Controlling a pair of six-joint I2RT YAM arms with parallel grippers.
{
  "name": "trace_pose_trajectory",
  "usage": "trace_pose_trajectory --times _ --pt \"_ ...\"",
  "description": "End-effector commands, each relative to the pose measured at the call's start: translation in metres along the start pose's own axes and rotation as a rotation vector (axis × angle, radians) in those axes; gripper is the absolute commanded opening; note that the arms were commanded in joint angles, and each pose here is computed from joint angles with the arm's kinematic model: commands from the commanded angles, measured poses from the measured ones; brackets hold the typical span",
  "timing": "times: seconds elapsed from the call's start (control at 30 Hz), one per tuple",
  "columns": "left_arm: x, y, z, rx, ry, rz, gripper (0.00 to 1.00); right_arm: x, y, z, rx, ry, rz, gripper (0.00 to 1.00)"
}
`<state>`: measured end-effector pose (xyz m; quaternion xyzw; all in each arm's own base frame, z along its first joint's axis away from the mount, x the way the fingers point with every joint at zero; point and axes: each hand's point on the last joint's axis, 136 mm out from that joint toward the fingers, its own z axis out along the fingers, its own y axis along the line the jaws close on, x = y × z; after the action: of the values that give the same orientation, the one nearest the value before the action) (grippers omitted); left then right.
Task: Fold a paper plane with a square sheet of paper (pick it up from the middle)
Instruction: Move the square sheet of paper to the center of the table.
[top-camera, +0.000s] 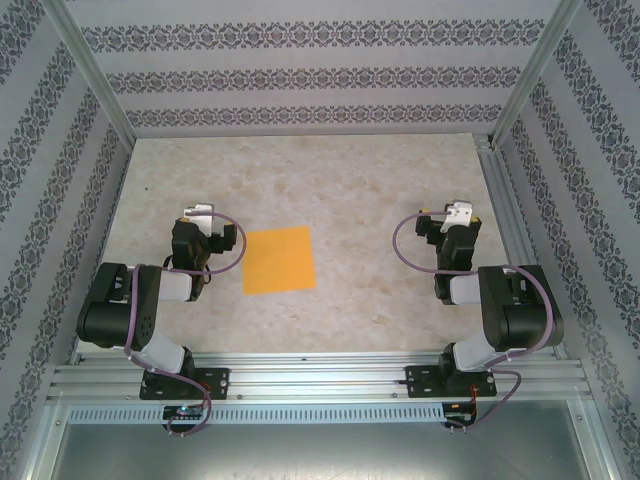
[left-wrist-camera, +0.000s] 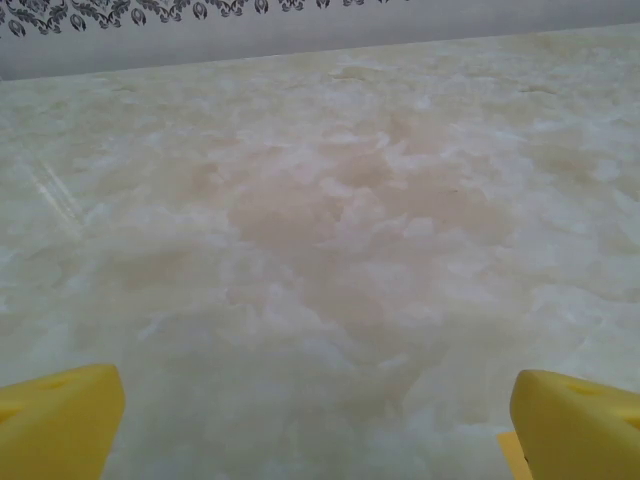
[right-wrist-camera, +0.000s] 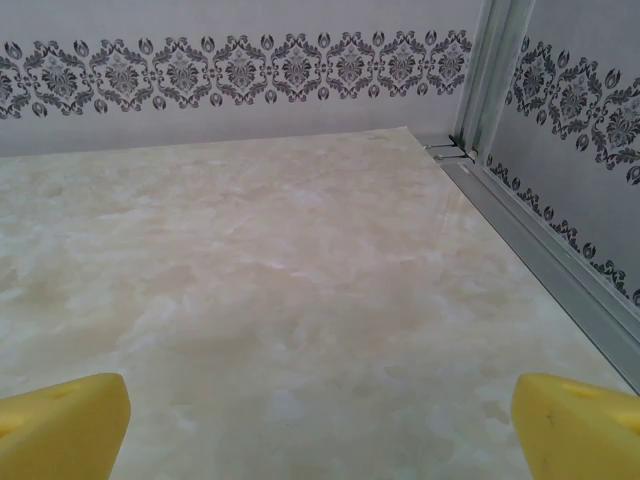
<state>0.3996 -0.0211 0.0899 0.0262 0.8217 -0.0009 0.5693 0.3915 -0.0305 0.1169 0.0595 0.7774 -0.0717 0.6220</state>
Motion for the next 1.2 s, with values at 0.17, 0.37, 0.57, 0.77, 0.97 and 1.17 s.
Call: trace_pose_trajectory --times 0.17,0.37,0.57,0.77,0.97,1.17 --pt "-0.0145 0.0014 0.0024 0.007 -0.040 0.007 1.00 -0.0094 0.0032 0.0005 -0.008 -0.036 0.010 0.98" --pt "-0.0145 0.0013 0.0023 0.007 -0.041 0.007 1.00 -0.0094 0.0032 0.0005 -0.008 -0.037 0.010 0.98" --pt "-0.0142 0.0011 0.0023 0.008 -0.040 0.008 1.00 -0.0097 0.0032 0.0004 -0.008 -0.037 0.010 0.98" --pt "-0.0144 0.0015 0.0023 0.007 -0.040 0.006 1.00 -0.0096 0.0033 0.0004 -0.009 -0.037 0.010 0.98" --pt "-0.0138 0.0012 0.0023 0.008 -0.039 0.008 1.00 -0.0092 0.0033 0.0005 -0.008 -0.036 0.010 0.98" --pt "-0.0174 0.0006 -0.0002 0.011 -0.046 0.008 1.00 -0.0092 0.0041 0.0004 -0.013 -0.036 0.010 0.98"
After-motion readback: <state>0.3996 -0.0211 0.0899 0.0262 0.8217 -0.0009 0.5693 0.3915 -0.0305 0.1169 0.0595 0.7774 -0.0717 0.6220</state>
